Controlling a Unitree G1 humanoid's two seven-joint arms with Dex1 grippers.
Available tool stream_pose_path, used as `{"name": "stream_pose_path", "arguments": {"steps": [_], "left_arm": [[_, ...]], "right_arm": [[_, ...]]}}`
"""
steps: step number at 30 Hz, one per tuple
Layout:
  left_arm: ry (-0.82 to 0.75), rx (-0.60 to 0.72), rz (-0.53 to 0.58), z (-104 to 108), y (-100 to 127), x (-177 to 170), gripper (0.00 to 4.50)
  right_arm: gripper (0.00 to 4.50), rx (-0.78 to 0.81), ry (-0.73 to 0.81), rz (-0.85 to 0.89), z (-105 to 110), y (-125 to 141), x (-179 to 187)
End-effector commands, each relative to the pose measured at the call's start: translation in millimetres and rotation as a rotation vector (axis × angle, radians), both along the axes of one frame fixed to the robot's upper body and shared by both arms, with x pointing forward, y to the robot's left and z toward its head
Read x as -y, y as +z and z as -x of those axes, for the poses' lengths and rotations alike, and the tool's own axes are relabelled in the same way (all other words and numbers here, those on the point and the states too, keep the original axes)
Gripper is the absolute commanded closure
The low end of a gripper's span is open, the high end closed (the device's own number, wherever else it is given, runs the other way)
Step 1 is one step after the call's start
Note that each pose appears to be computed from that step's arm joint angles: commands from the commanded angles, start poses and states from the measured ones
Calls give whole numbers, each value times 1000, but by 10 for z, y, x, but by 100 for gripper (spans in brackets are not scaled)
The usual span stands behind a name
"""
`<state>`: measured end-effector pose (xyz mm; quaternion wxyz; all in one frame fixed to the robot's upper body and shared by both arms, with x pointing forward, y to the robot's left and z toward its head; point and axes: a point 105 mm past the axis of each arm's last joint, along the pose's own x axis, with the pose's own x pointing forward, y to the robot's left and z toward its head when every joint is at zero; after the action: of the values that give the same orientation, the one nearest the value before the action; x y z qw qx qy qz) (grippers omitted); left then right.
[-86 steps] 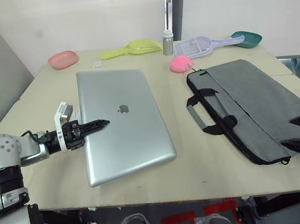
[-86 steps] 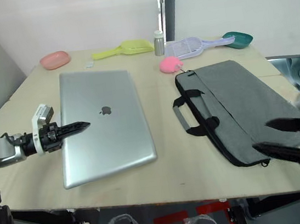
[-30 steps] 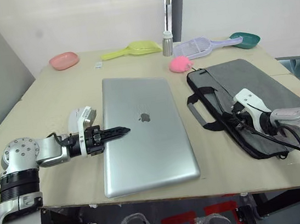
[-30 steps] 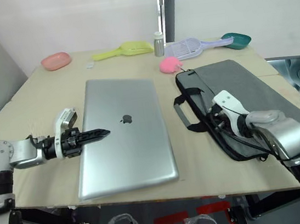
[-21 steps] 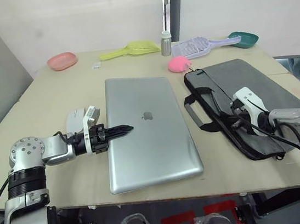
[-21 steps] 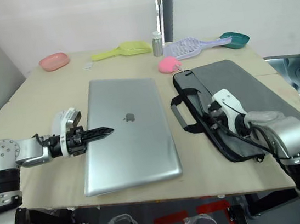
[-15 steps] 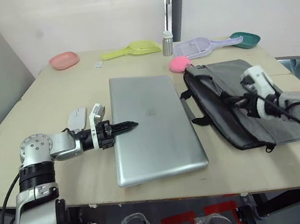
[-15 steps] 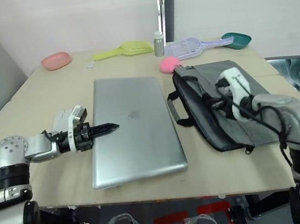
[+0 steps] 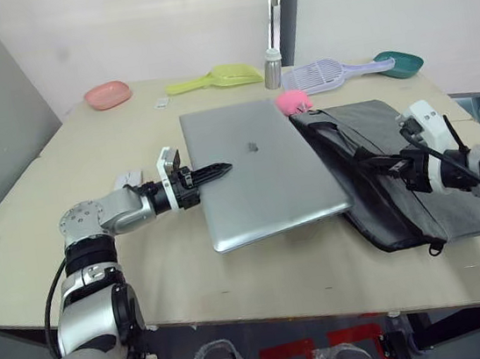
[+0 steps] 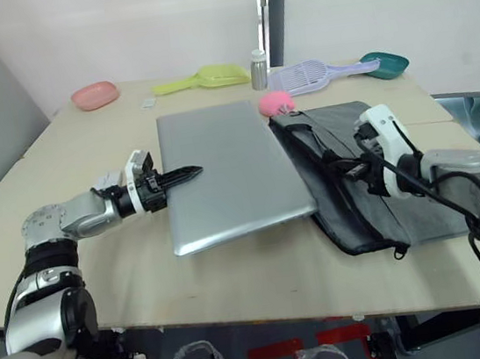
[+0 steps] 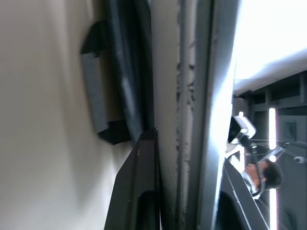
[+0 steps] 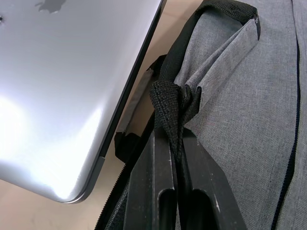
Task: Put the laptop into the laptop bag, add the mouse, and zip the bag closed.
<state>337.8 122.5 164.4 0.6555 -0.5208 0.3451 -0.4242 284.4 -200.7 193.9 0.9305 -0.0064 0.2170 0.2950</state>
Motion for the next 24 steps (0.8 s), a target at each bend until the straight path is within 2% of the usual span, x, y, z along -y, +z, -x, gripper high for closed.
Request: {"name": "stream_pose_path", "arguments": {"steps": [1, 7, 13, 17, 24], "left_arm": [[-3, 48, 101, -15, 232, -46, 415], [-40, 19, 85, 53, 130, -6, 415], [-42, 35, 144, 96, 140, 104, 415], [-47, 20, 152, 189, 68, 235, 415], [-14, 7, 179, 149, 83, 416, 415]], "right_arm": [[449, 131, 27, -48, 31, 319, -37], [449, 130, 0, -41, -6, 310, 9], [449, 125, 30, -36, 12, 277, -52], [449, 128, 33, -31, -3, 264, -68], [449, 133, 67, -32, 7, 251, -176]]}}
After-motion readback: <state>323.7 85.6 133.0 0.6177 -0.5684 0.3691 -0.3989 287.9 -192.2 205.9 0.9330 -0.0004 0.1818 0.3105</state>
